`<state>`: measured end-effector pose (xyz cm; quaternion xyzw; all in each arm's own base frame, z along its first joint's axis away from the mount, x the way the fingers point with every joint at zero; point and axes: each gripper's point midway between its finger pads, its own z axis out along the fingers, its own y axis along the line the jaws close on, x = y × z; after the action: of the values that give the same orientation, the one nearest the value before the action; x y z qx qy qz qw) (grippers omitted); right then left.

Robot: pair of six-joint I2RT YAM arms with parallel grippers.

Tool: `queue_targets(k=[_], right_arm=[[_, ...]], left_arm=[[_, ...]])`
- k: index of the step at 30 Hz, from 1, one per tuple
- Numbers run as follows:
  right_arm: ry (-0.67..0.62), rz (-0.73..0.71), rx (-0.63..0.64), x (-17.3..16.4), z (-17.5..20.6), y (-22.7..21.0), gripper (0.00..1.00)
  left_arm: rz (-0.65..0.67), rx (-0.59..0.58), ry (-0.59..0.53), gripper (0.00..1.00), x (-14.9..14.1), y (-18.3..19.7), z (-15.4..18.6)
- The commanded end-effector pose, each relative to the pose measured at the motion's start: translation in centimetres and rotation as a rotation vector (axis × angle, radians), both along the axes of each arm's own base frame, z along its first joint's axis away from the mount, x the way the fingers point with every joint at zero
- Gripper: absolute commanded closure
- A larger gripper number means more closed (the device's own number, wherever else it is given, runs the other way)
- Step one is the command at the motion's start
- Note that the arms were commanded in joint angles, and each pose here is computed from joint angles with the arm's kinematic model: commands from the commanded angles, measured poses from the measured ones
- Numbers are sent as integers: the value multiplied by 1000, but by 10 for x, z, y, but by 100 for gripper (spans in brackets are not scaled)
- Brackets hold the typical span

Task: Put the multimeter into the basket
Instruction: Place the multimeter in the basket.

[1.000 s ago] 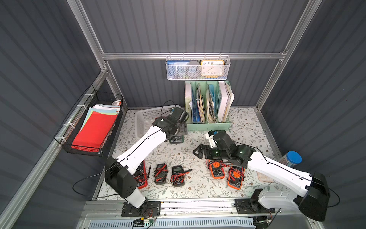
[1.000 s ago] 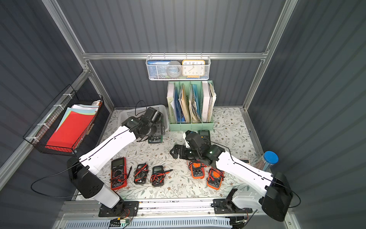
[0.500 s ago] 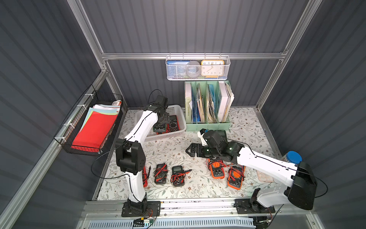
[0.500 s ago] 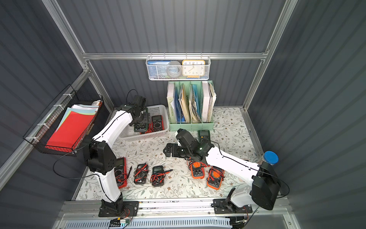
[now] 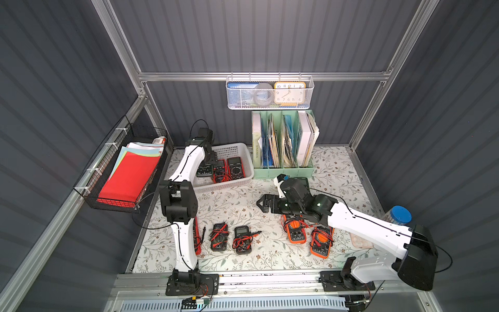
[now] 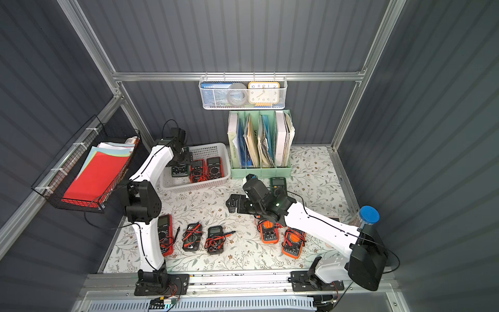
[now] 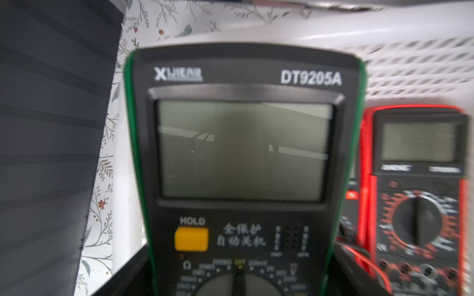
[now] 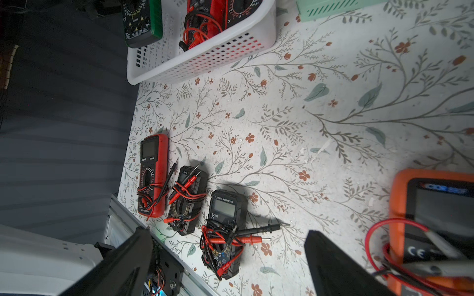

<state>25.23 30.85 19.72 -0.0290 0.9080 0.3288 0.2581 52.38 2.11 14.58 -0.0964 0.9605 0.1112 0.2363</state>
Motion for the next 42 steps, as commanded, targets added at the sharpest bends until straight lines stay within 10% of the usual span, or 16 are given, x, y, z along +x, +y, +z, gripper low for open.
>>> queue_targets(k=[1, 12, 21, 42], right_arm=[[-21, -16, -27, 0, -2, -10, 1], [-28, -45, -42, -2, -2, -24, 1], [-33, -53, -45, -1, 1, -27, 1], [-36, -59, -54, 1, 1, -30, 1]], left_arm=[[-20, 22, 37, 67, 1, 7, -7], [-35, 58, 158, 61, 4, 20, -59], [-31, 54, 192, 1, 0, 20, -71], [-53, -126, -88, 1, 9, -42, 54]])
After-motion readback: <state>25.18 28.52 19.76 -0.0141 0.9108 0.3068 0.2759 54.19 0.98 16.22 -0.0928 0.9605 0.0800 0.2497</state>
